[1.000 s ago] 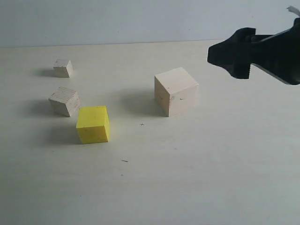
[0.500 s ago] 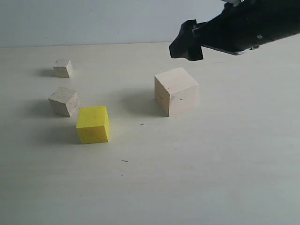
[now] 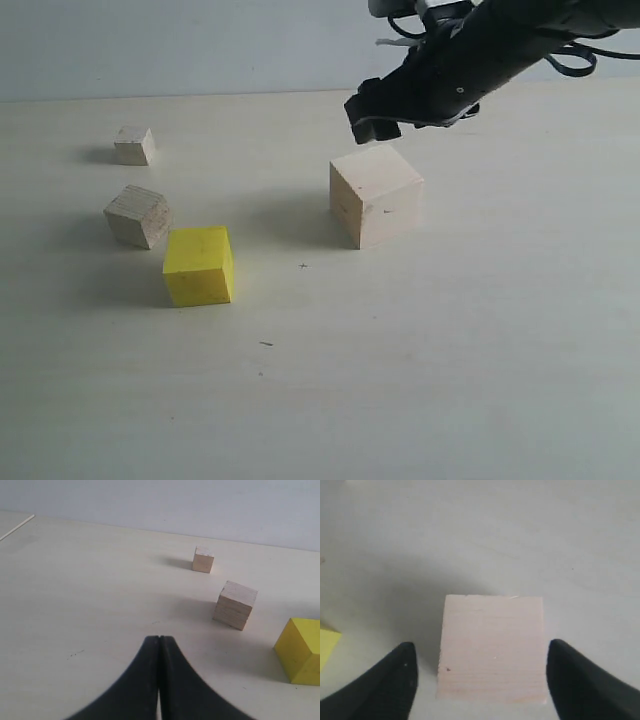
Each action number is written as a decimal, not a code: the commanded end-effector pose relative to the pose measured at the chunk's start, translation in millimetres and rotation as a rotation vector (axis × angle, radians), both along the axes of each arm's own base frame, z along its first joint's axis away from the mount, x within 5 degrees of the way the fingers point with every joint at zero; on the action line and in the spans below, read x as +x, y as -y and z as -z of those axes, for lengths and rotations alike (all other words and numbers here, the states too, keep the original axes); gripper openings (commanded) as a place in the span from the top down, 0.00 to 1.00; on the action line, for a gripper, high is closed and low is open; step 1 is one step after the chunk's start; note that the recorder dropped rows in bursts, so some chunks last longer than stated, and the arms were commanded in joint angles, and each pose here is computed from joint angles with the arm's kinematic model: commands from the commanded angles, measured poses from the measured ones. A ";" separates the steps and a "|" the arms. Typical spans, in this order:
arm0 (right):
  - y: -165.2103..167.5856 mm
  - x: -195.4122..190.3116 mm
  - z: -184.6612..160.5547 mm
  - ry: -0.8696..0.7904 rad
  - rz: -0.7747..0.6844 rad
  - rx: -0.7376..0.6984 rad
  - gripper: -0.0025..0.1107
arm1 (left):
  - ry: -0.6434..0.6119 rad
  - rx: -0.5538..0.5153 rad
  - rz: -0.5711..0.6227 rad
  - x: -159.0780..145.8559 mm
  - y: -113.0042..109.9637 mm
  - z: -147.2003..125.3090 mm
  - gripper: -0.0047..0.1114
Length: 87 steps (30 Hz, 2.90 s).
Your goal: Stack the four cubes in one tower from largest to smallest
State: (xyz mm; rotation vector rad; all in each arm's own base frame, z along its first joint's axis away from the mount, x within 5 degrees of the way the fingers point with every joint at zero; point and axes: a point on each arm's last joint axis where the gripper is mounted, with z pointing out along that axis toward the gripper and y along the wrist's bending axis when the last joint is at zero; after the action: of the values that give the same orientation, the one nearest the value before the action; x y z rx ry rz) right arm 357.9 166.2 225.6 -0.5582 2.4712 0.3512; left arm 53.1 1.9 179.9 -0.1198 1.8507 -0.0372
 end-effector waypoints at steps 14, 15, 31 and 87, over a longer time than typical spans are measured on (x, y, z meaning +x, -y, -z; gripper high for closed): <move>12.1 41.6 12.0 0.047 0.095 -0.147 0.76 | 0.016 -0.003 0.006 0.1 0.5 -1.4 0.96; 15.5 43.7 15.6 0.042 0.104 -0.156 0.76 | 0.016 -0.003 0.006 0.1 0.5 -1.4 0.96; 34.3 59.6 64.4 -0.084 0.166 -0.152 0.76 | 0.016 -0.003 0.006 0.1 0.5 -1.4 0.96; -25.7 24.2 30.1 -0.328 -0.039 -0.162 0.86 | 0.016 -0.003 0.006 0.1 0.5 -1.4 0.96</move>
State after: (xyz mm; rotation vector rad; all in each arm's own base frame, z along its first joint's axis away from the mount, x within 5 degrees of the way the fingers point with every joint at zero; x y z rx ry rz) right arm 386.1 192.8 166.7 -0.6895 2.8685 0.2692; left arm 53.1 1.9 179.9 -0.1198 1.8507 -0.0372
